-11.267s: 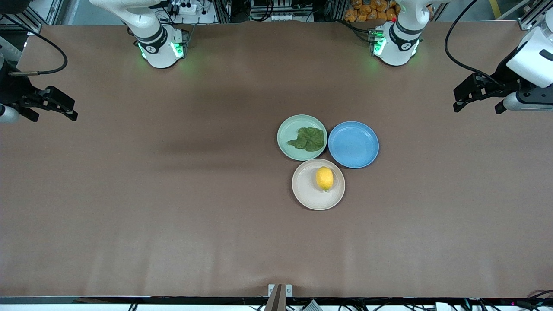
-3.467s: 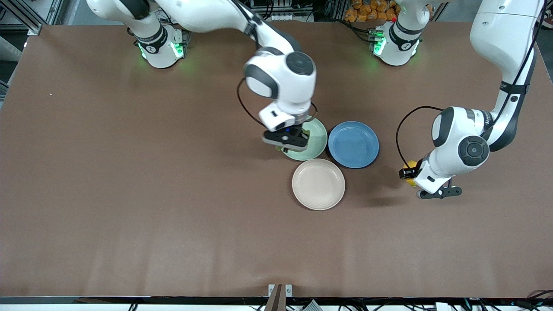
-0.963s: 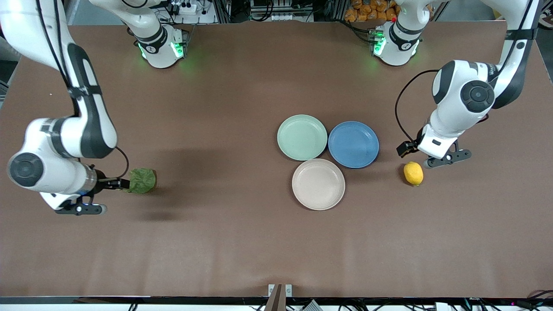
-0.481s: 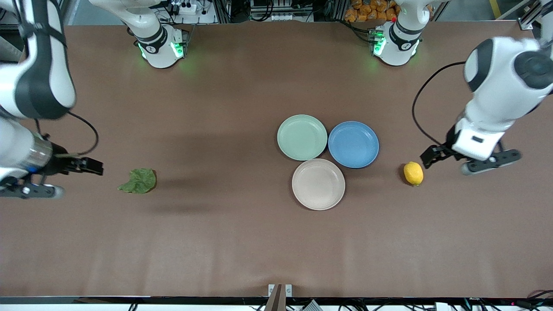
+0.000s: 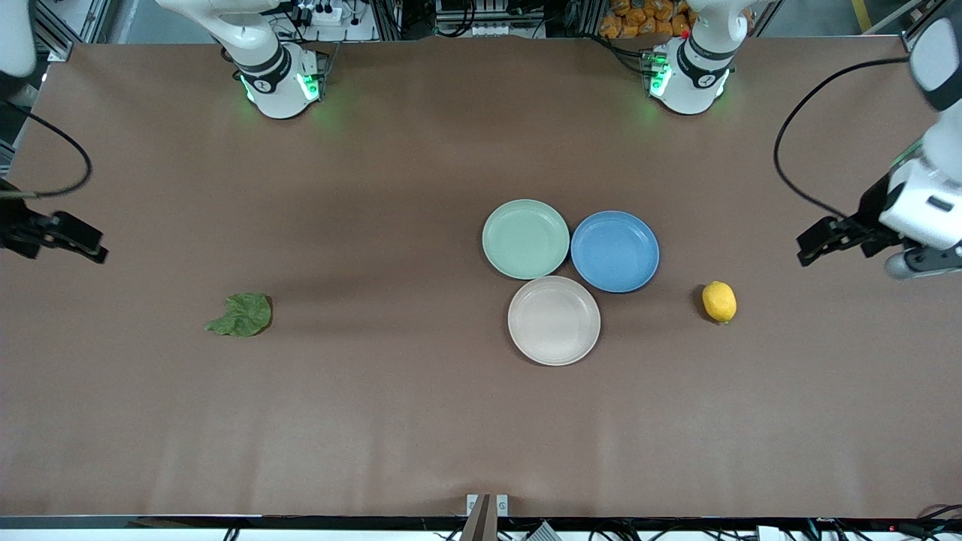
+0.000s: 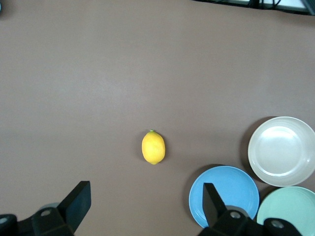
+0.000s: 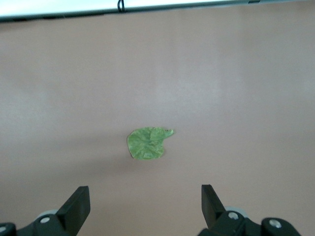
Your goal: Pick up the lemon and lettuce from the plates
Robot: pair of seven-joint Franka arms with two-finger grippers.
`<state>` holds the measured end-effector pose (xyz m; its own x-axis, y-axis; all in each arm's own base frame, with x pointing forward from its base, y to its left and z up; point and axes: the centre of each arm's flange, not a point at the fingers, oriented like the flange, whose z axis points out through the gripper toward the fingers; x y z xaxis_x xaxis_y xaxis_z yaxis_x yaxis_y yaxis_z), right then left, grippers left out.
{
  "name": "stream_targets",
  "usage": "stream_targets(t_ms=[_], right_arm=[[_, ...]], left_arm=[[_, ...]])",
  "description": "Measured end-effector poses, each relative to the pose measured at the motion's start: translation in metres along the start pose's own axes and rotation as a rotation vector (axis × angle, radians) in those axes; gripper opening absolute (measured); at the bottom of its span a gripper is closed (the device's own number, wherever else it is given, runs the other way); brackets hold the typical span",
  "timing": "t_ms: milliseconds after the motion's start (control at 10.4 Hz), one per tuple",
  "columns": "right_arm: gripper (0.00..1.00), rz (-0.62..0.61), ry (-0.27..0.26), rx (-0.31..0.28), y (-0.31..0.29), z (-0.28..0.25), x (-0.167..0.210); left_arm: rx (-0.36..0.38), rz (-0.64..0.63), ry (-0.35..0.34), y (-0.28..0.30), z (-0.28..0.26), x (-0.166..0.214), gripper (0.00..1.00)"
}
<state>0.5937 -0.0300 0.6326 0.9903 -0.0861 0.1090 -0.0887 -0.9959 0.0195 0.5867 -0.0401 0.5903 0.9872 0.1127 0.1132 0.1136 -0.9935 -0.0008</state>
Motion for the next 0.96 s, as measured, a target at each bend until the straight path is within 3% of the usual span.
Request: stream_targets(t_ms=[481, 674, 770, 963], right_arm=[[1.00, -0.007, 0.006, 0.009, 0.007, -0.040, -0.027], [1.00, -0.018, -0.047, 0.047, 0.003, -0.035, -0.032], [1.00, -0.020, -0.081, 0.059, 0.002, -0.032, -0.036], [1.00, -0.049, -0.105, 0.062, 0.003, -0.030, -0.041]], left_arm=[[-0.023, 0.026, 0.021, 0.016, -0.056, -0.015, 1.00], [-0.022, 0.025, 0.008, 0.015, -0.060, -0.021, 1.00], [-0.017, 0.048, -0.031, 0.014, -0.059, -0.025, 1.00], [-0.018, 0.093, -0.048, 0.013, -0.067, -0.029, 1.00]])
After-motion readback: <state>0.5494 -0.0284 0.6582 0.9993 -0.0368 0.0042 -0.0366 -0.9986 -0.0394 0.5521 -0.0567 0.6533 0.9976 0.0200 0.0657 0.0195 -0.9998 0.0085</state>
